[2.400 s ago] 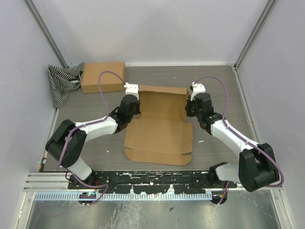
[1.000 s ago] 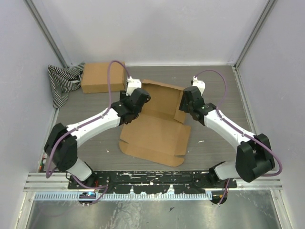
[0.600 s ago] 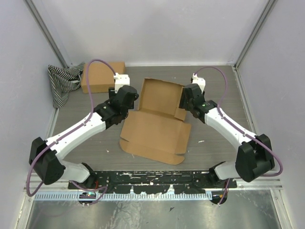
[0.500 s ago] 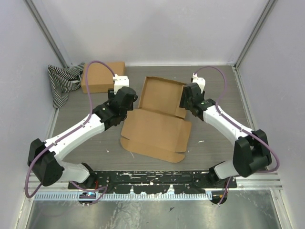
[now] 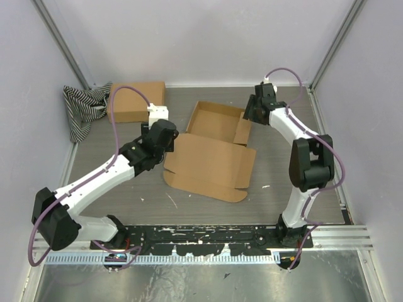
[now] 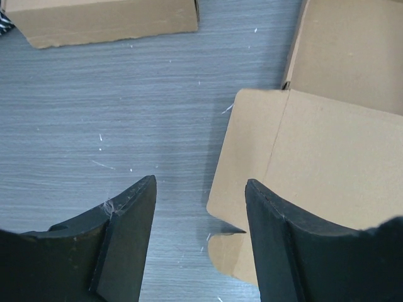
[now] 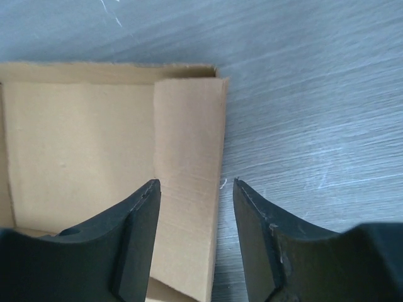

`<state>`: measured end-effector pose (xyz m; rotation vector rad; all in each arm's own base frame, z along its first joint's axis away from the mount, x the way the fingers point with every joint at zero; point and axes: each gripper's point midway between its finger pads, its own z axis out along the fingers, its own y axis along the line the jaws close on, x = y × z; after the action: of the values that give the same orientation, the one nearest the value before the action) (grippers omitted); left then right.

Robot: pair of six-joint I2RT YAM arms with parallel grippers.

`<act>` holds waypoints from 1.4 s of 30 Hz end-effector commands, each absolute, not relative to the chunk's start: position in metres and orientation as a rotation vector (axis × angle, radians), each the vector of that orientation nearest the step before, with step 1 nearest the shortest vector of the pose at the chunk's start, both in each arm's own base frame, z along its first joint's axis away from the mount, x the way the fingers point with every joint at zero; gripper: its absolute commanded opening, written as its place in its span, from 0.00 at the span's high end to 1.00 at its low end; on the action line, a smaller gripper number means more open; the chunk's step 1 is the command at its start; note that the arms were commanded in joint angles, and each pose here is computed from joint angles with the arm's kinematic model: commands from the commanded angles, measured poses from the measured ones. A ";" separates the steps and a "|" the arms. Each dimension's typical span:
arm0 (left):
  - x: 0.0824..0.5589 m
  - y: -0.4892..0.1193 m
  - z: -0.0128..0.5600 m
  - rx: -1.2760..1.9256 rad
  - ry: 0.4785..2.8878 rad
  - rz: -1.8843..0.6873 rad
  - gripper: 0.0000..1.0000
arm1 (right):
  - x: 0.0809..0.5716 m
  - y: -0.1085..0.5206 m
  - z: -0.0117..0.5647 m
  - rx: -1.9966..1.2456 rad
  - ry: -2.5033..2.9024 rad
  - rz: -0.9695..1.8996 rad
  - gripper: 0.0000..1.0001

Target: Fold the paper box

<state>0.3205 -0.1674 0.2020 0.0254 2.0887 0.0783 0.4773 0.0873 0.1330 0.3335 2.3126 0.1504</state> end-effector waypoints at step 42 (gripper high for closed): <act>0.304 -0.167 0.180 0.066 2.143 0.013 0.36 | 0.411 0.093 0.064 0.258 2.594 -0.193 0.65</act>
<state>0.3025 -0.1687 0.1666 0.0741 2.1627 0.0213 0.4218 0.0754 0.0397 0.2195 2.6037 -0.3910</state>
